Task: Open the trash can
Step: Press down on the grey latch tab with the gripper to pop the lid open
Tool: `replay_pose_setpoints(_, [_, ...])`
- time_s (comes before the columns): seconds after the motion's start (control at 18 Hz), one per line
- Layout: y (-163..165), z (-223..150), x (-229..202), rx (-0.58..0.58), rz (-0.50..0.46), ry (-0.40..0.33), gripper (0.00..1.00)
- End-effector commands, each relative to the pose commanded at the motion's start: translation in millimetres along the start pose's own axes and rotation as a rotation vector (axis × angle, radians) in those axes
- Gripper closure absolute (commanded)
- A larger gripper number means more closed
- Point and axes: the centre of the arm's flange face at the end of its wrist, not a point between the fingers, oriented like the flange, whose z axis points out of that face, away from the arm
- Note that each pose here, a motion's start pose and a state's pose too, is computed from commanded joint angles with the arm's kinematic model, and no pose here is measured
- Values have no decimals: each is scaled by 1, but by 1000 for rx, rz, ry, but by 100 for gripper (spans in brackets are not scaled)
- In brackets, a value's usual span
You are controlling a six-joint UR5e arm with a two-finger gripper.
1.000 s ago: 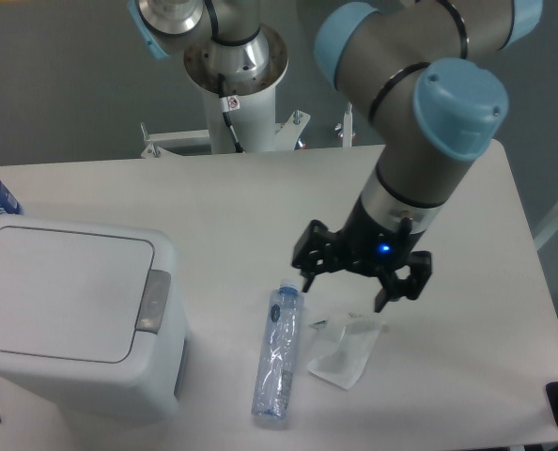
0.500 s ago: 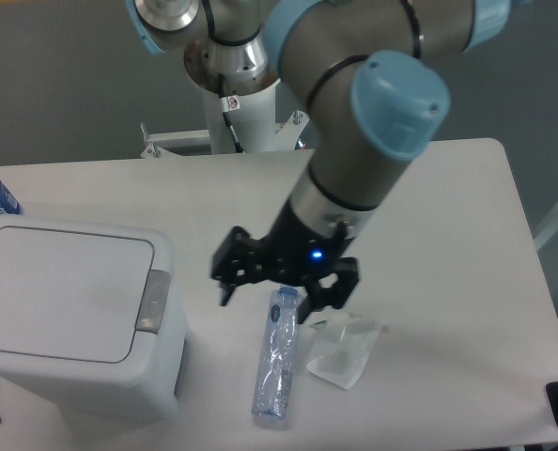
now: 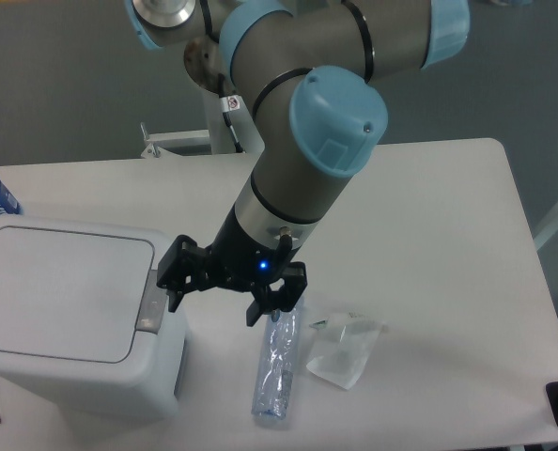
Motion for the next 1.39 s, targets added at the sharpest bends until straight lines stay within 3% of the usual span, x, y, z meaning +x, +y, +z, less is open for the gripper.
replay_pose_setpoints(0.5, [5, 19, 6, -37, 9, 1, 0])
replay_pose_setpoints(1.39, [5, 19, 8, -35, 6, 0, 0])
